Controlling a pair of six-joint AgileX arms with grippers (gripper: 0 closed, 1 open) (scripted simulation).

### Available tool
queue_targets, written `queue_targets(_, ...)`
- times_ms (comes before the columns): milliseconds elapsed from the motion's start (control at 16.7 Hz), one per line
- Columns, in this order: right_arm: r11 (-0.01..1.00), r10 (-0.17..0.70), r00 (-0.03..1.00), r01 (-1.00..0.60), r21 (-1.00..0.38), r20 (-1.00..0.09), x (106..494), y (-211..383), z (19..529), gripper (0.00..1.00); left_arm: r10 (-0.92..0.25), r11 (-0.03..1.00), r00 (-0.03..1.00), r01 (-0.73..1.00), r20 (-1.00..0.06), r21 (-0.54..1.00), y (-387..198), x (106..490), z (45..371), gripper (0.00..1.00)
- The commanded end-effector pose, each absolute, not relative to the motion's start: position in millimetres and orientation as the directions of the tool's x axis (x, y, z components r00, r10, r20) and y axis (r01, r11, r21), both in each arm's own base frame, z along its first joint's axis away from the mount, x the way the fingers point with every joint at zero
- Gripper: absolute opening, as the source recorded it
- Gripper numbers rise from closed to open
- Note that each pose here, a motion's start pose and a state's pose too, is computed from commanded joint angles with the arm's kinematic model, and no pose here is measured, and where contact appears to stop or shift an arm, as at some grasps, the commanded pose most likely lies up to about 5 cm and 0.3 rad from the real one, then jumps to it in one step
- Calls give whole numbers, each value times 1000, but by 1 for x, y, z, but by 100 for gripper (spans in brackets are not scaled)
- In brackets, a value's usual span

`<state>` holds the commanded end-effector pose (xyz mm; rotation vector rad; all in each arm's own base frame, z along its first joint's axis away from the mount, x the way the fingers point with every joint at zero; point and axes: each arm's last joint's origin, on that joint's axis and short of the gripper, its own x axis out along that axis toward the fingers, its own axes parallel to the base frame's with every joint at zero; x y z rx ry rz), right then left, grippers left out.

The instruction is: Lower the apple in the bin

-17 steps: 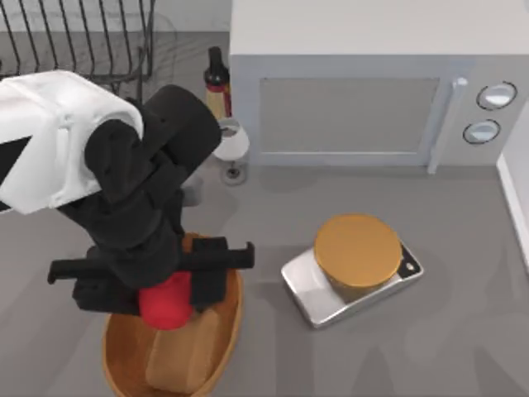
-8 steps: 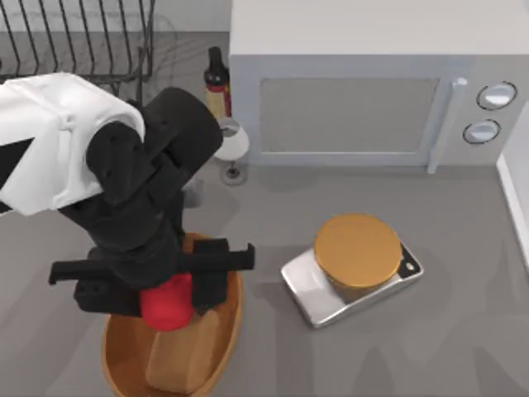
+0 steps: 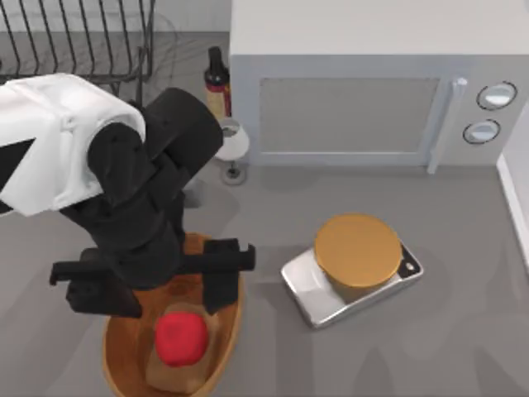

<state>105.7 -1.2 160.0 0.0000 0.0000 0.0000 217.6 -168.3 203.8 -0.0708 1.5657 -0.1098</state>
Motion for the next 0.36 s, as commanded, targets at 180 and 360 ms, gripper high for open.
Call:
queue_targets(180,1000,0,1000,0,0,0,106,-1,160,100,-115,993,2,25,-993,-115,-168,218,204,100)
queue_targets(360,1000,0,1000,0,0,0,106,-1,160,100,-115,993,2,25,-993,-115,-168,218,204,100)
